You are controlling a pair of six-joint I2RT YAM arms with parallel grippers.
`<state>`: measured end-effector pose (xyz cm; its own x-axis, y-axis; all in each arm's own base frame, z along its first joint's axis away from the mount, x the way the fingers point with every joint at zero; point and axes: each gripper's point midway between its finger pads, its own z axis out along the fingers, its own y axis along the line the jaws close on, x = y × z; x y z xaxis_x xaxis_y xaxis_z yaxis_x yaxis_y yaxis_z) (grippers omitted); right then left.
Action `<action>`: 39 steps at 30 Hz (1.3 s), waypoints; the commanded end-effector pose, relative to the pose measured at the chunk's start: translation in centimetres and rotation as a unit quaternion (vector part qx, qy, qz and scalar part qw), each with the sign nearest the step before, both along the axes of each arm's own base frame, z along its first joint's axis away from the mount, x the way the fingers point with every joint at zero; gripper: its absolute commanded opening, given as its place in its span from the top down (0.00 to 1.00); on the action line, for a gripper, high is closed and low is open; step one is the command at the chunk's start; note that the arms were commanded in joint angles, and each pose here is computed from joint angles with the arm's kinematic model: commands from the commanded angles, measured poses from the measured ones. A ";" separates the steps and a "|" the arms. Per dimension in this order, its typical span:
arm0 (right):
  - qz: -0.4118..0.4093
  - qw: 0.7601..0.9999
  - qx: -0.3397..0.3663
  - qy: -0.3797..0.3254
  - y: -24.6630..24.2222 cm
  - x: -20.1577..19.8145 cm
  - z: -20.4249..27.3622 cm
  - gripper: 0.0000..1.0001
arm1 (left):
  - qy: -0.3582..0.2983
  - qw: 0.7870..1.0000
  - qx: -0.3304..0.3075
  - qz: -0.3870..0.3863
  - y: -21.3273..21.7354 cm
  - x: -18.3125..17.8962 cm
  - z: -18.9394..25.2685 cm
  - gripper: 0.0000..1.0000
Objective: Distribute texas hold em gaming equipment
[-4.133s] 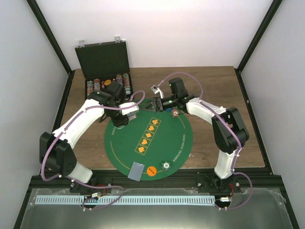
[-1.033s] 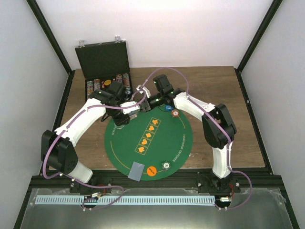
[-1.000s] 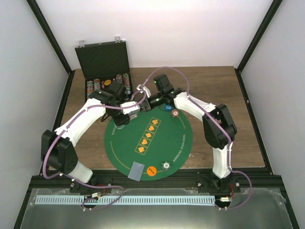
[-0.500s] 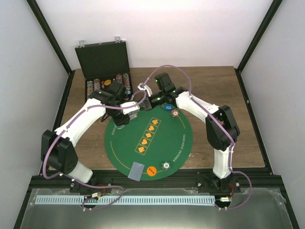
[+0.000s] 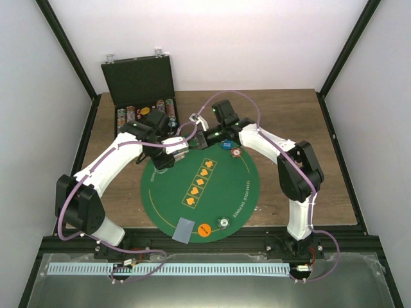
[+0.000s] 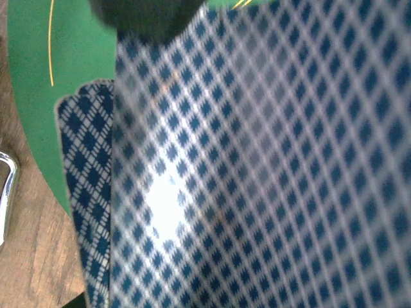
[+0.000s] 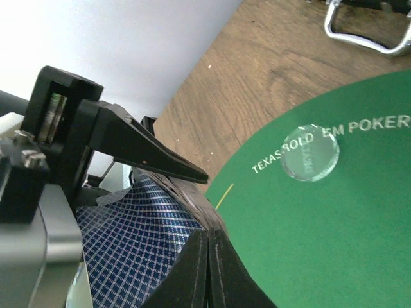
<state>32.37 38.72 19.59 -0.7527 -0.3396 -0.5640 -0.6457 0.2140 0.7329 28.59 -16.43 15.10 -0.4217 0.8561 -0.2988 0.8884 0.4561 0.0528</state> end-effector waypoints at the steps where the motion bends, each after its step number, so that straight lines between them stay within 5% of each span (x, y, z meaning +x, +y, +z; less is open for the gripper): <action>1: -0.024 0.999 0.003 -0.021 -1.7 0.8 1.6 0.99 | -0.005 1.000 -0.004 -0.004 0.0 0.0 0.1 0.60; 24: -0.098 0.989 -0.033 -0.103 -7.3 4.9 3.4 0.99 | -0.005 1.000 0.002 0.000 0.2 0.2 -0.3 0.60; 39: 0.026 0.911 -0.234 -0.338 -9.9 12.1 -6.1 0.99 | -0.007 1.000 0.003 0.006 0.4 0.3 -0.2 0.60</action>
